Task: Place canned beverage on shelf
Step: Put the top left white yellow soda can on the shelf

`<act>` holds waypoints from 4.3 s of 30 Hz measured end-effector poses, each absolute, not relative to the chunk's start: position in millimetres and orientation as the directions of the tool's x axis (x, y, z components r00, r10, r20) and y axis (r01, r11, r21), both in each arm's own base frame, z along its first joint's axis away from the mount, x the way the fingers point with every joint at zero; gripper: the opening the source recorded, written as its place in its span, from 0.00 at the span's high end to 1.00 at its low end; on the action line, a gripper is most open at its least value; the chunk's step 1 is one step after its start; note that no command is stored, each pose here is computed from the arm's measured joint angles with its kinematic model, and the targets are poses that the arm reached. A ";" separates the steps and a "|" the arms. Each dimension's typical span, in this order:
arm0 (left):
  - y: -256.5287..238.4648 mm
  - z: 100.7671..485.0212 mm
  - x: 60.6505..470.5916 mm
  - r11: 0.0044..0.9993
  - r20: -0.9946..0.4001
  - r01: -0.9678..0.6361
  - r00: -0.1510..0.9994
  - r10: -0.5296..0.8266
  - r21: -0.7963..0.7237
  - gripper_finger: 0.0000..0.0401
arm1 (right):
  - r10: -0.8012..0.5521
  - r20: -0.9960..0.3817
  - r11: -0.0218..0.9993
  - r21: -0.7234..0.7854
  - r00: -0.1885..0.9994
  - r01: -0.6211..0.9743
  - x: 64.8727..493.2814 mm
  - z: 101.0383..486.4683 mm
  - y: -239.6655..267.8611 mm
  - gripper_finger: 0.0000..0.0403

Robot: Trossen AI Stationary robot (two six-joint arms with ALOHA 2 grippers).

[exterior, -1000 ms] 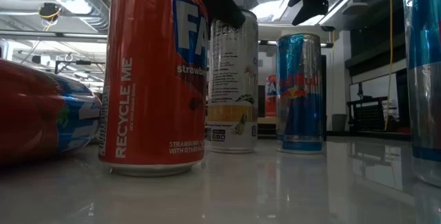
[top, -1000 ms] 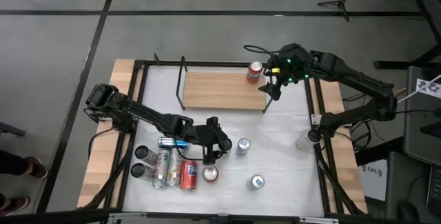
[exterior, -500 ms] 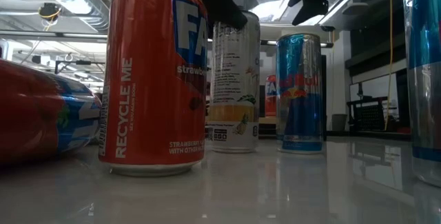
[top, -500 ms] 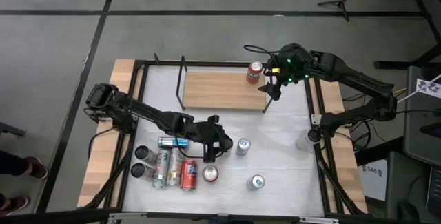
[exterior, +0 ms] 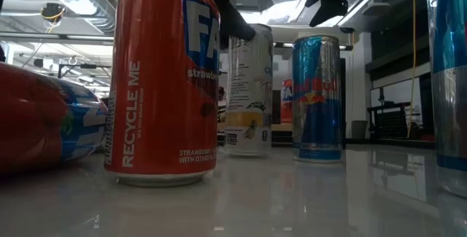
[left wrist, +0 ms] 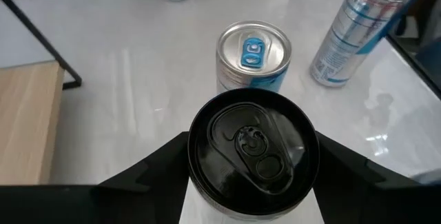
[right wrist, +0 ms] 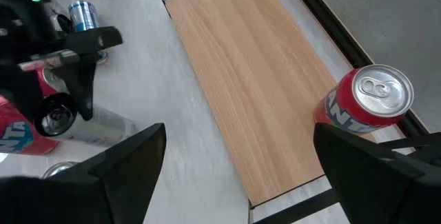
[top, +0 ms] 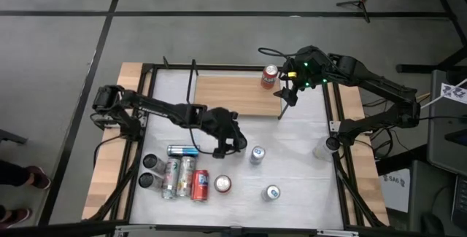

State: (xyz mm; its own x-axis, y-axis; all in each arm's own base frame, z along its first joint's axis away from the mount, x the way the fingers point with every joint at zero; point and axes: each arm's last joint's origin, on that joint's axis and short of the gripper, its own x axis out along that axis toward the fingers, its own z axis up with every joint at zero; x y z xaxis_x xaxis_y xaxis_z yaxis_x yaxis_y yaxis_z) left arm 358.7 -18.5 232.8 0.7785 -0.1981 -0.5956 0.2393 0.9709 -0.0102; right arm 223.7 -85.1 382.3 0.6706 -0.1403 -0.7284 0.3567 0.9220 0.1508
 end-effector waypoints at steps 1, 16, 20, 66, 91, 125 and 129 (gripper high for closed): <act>-14.7 233.1 358.9 0.968 -0.592 0.252 0.779 -0.207 -0.006 0.42 | -0.141 -0.728 0.922 0.151 0.671 0.357 223.8 382.2 -85.2 0.10; 39.8 235.6 354.8 0.908 -0.525 0.418 0.767 -0.370 -0.029 0.42 | -0.146 -0.714 0.923 0.151 0.685 0.353 225.1 383.7 -85.6 0.10; 48.4 235.9 352.3 0.887 -0.511 0.460 0.757 -0.408 -0.026 0.42 | -0.146 -0.714 0.923 0.151 0.685 0.353 225.2 383.6 -85.6 0.10; 47.7 223.5 338.3 0.821 -0.644 0.571 0.639 -0.420 0.032 0.38 | -0.146 -0.714 0.923 0.151 0.685 0.353 225.3 383.6 -85.7 0.10; 23.6 219.0 343.7 0.835 -0.718 0.523 0.647 -0.259 0.170 0.19 | -0.146 -0.714 0.923 0.151 0.685 0.354 225.2 383.7 -85.7 0.10; 20.1 294.6 296.9 0.941 -0.622 0.233 0.782 -0.031 0.246 0.14 | 0.069 -0.504 0.989 0.145 0.861 0.006 292.8 378.5 -71.9 0.10; 20.4 309.0 278.5 0.965 -0.621 0.141 0.784 0.028 0.222 0.14 | 0.121 -0.501 0.987 0.150 0.857 -0.051 312.1 367.9 -61.5 0.10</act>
